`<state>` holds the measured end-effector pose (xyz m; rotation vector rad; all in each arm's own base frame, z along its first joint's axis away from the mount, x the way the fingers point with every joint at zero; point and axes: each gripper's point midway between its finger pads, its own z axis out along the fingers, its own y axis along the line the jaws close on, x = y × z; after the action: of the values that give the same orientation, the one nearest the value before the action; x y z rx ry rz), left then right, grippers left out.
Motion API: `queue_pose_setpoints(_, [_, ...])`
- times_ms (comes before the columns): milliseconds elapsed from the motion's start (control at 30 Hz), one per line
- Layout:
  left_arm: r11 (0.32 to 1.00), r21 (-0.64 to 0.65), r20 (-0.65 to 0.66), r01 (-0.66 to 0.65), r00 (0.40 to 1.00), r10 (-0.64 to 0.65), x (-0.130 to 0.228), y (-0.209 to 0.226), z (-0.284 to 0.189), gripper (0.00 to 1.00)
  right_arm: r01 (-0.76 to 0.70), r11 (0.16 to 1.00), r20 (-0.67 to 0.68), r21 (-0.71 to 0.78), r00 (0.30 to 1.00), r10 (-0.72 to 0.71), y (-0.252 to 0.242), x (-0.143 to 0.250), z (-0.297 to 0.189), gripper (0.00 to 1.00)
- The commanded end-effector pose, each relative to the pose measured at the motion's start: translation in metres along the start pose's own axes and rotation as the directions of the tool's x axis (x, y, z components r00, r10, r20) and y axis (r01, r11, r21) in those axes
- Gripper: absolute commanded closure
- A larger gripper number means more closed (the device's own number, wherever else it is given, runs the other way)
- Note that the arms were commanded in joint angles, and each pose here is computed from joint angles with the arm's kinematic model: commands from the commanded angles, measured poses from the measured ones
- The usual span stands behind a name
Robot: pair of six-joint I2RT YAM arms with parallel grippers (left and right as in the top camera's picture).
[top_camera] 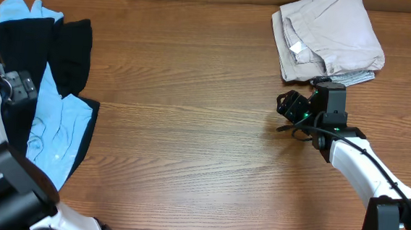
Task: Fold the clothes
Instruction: 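Move left gripper to the black garment pile and grasp its edge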
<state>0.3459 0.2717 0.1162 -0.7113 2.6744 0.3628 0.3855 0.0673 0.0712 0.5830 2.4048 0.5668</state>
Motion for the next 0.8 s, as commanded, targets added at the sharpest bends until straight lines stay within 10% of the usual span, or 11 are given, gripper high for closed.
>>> queue_pose_setpoints(0, [0.999,-0.016,-0.057,-0.035,0.998,0.034,0.006,0.0,0.027,0.07,-0.002,1.0,0.053,0.023,0.999,0.001,0.002,-0.013,-0.002,0.34])
queue_pose_setpoints(400, [0.999,-0.007,-0.111,-0.042,0.993,0.041,0.016,-0.005,0.062,0.36,0.003,1.0,0.071,0.004,0.997,-0.003,0.007,-0.017,-0.002,0.34])
queue_pose_setpoints(767, [0.995,0.002,-0.114,-0.099,0.989,0.098,0.017,-0.007,0.072,0.39,0.004,1.0,0.077,0.0,0.997,-0.004,0.008,-0.019,-0.002,0.34])
